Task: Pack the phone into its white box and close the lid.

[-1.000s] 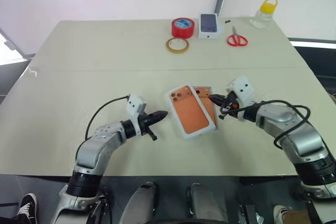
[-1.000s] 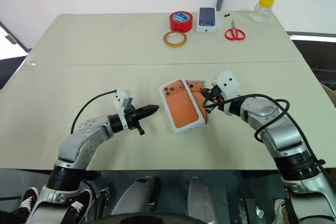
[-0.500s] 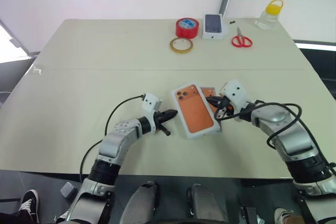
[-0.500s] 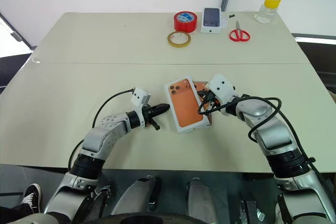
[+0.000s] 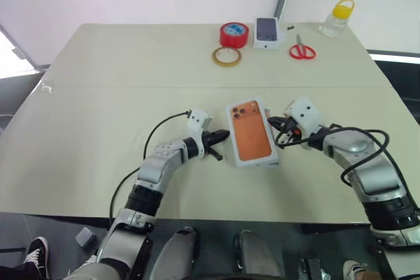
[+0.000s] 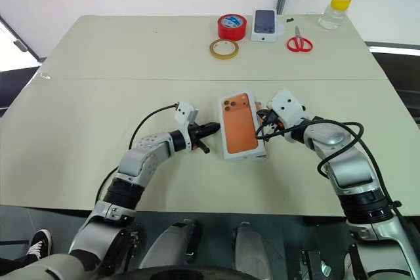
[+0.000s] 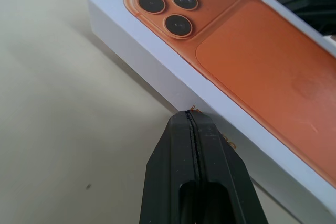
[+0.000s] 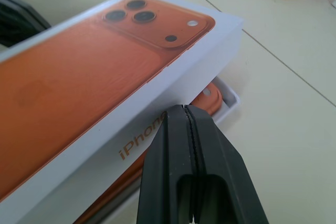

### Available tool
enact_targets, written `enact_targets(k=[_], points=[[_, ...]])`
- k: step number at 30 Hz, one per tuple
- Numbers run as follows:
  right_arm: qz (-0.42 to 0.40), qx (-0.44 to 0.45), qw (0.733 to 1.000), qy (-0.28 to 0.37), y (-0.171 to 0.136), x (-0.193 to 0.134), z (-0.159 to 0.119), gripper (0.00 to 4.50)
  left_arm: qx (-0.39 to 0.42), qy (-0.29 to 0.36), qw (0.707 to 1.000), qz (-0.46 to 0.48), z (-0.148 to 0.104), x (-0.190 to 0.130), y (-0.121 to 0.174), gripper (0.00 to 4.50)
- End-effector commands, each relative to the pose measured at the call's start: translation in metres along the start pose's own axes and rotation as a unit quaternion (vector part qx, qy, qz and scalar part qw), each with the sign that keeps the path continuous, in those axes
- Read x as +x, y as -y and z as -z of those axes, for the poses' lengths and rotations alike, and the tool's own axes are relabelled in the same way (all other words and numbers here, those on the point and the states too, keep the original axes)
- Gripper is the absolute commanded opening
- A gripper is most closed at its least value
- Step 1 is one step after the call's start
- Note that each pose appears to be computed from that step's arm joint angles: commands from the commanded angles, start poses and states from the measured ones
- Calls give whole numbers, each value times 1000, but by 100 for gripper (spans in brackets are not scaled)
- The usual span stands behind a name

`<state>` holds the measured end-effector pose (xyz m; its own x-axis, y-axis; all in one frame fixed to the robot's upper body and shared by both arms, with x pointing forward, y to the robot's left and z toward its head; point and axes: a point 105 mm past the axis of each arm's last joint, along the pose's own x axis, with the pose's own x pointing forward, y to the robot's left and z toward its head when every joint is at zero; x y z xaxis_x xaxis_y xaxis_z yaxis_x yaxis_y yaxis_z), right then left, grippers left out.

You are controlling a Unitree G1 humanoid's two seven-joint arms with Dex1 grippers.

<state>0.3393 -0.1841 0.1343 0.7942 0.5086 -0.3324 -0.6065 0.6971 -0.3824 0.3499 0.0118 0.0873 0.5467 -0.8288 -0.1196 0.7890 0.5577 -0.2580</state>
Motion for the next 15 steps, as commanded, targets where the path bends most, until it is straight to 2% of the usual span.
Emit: enact_targets(k=[1, 7, 15], points=[[4, -5, 1000, 12, 2, -2, -6, 2, 23, 23, 998, 49, -16, 14, 23, 0], [26, -10, 1000, -3, 10, -5, 1, 2, 13, 33, 998, 57, -27, 26, 25, 0], [23, -14, 1000, -11, 6, -3, 5, 2, 24, 19, 998, 49, -18, 26, 21, 0]])
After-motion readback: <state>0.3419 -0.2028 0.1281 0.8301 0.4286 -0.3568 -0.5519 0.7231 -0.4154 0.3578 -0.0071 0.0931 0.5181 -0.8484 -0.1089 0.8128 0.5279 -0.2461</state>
